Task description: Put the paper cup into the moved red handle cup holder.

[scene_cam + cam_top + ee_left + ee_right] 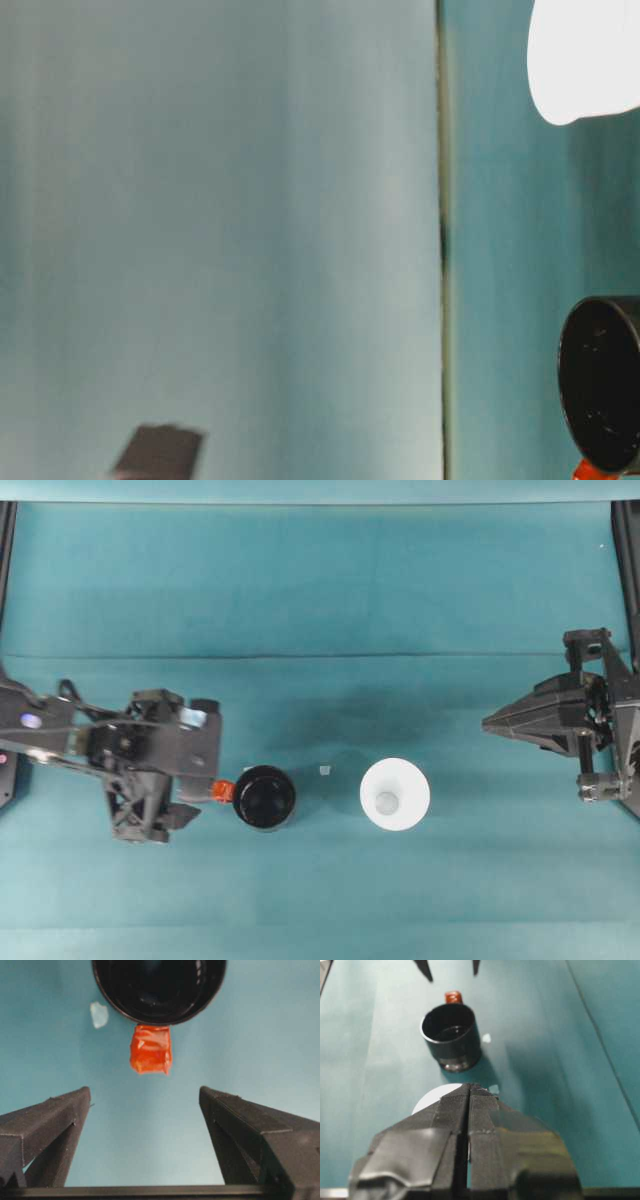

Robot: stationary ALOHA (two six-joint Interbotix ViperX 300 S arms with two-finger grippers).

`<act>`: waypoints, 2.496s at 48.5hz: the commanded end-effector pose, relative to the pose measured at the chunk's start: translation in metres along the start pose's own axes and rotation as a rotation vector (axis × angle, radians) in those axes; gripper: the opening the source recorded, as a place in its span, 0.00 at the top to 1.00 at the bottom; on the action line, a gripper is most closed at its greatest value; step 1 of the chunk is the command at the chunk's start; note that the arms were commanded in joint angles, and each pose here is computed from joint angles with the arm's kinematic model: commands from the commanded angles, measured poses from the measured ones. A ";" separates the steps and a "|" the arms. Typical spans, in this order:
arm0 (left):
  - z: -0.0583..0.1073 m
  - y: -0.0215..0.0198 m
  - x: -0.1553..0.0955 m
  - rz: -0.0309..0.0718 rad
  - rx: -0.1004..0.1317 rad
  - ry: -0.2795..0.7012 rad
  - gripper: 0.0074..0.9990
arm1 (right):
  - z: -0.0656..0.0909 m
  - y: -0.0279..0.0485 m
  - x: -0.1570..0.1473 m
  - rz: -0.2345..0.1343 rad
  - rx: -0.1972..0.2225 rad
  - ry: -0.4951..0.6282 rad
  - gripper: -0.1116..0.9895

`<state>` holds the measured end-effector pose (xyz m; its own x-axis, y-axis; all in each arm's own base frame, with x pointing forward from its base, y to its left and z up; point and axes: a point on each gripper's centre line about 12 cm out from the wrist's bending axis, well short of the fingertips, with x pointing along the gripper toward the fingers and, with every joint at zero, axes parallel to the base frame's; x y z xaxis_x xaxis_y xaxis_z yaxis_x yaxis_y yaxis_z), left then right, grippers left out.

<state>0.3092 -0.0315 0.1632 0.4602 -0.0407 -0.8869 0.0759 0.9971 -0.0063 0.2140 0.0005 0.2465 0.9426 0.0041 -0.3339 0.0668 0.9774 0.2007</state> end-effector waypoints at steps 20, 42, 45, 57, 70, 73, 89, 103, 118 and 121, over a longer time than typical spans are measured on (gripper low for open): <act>0.012 -0.0018 0.047 -0.001 0.003 0.031 0.02 | 0.000 -0.0004 0.001 -0.002 0.025 0.000 1.00; 0.013 -0.0018 0.050 0.000 0.006 0.034 0.03 | -0.003 -0.0011 0.001 -0.003 0.025 0.004 1.00; 0.014 -0.0017 0.050 0.000 0.006 0.032 0.03 | -0.003 -0.0011 0.001 -0.003 0.025 0.004 1.00; 0.016 -0.0019 0.050 -0.001 0.003 0.020 0.05 | -0.004 -0.0013 0.000 -0.003 0.025 0.004 1.00; 0.018 -0.0035 0.047 -0.003 0.013 0.006 0.52 | -0.004 -0.0012 0.000 -0.002 0.025 -0.004 1.00; 0.019 -0.0041 0.046 -0.005 0.013 0.000 0.70 | -0.003 -0.0012 0.000 -0.002 0.025 -0.005 1.00; 0.019 -0.0036 0.046 -0.004 0.010 0.000 0.74 | -0.005 -0.0016 0.000 -0.003 0.025 -0.001 1.00; 0.052 -0.0027 -0.006 -0.001 0.010 -0.063 0.74 | -0.005 -0.0016 0.000 -0.003 0.025 -0.001 1.00; 0.059 0.0058 -0.076 0.015 0.007 -0.080 0.74 | -0.005 -0.0016 0.000 -0.003 0.025 -0.001 1.00; 0.060 0.0078 -0.083 0.019 0.020 -0.109 0.74 | -0.005 -0.0016 0.000 -0.003 0.025 -0.001 1.00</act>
<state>0.3260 -0.0261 0.2399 0.4869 -0.0285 -0.8730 0.0764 0.9970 0.0101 0.2105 0.0004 0.2379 0.9379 0.0036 -0.3469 0.0748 0.9744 0.2122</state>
